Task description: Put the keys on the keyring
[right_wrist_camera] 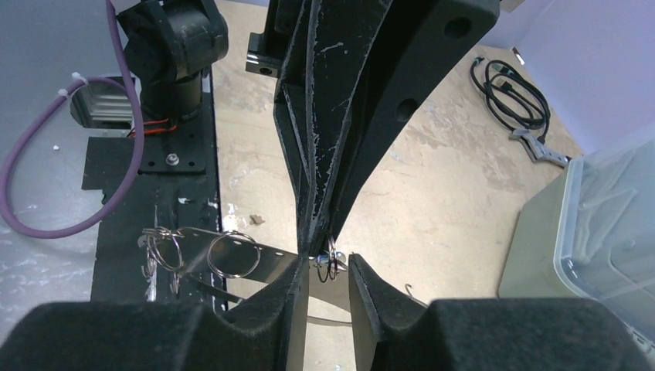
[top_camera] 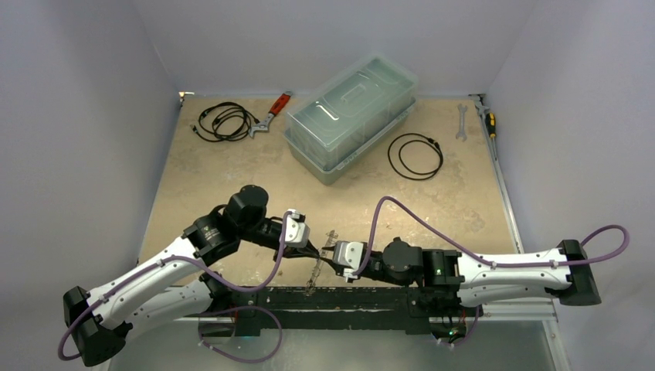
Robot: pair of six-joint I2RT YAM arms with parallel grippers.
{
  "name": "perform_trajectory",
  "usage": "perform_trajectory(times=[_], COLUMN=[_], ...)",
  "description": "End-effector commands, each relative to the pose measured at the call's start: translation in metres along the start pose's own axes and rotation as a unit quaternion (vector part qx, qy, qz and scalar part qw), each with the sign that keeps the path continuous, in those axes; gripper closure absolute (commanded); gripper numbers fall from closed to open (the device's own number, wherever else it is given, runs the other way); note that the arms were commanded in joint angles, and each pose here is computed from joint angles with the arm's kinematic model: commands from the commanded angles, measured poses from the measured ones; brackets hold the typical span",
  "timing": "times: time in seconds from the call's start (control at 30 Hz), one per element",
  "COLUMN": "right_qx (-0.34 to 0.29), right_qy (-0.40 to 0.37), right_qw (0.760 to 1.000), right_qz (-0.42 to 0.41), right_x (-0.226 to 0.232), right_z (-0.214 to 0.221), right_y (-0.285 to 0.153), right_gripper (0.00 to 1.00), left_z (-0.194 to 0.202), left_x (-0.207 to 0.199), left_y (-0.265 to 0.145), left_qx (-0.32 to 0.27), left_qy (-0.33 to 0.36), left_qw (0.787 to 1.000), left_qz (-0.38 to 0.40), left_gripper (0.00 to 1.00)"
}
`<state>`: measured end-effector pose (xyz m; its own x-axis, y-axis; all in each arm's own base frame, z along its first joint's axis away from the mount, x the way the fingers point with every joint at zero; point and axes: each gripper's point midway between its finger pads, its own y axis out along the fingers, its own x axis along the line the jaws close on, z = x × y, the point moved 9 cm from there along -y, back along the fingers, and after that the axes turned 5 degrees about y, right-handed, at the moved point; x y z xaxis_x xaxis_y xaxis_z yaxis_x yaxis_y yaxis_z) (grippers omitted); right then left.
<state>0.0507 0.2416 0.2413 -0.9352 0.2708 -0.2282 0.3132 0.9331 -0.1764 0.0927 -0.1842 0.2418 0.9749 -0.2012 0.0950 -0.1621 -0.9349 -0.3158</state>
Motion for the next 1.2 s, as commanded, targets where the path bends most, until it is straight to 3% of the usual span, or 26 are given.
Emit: perform_trajectory(times=[0.0, 0.13, 0.27, 0.4, 0.53, 0.67, 1.17], right_qx=[-0.014, -0.01, -0.008, -0.009, -0.022, -0.049, -0.106], right_qy=[0.006, 0.004, 0.002, 0.003, 0.012, 0.022, 0.038], right_qw=[1.0, 1.0, 1.0, 1.0, 0.999, 0.998, 0.993], right_qz=[0.0, 0.001, 0.003, 0.012, 0.025, 0.029, 0.027], right_x=[-0.001, 0.0, -0.001, -0.002, -0.006, -0.008, -0.012], right_z=[-0.007, -0.005, -0.005, -0.005, -0.009, -0.014, -0.027], right_y=[0.002, 0.003, 0.004, 0.003, -0.002, -0.01, -0.022], right_gripper=[0.74, 0.82, 1.0, 1.0, 1.0, 1.0, 1.0], left_z=[-0.022, -0.022, -0.022, -0.022, -0.025, -0.027, -0.02], left_x=[0.002, 0.002, 0.003, 0.004, 0.003, 0.001, 0.006], left_y=[-0.004, -0.003, -0.003, -0.004, -0.008, -0.013, -0.002], left_qx=[-0.037, -0.037, -0.037, -0.037, -0.045, -0.054, -0.061], left_qy=[0.047, 0.047, 0.046, 0.046, 0.062, 0.078, 0.061], left_qw=[0.998, 0.998, 0.998, 0.998, 0.997, 0.995, 0.996], left_qz=[0.004, 0.005, 0.004, -0.006, -0.025, -0.039, -0.026], left_gripper=[1.0, 1.0, 1.0, 1.0, 0.66, 0.51, 0.52])
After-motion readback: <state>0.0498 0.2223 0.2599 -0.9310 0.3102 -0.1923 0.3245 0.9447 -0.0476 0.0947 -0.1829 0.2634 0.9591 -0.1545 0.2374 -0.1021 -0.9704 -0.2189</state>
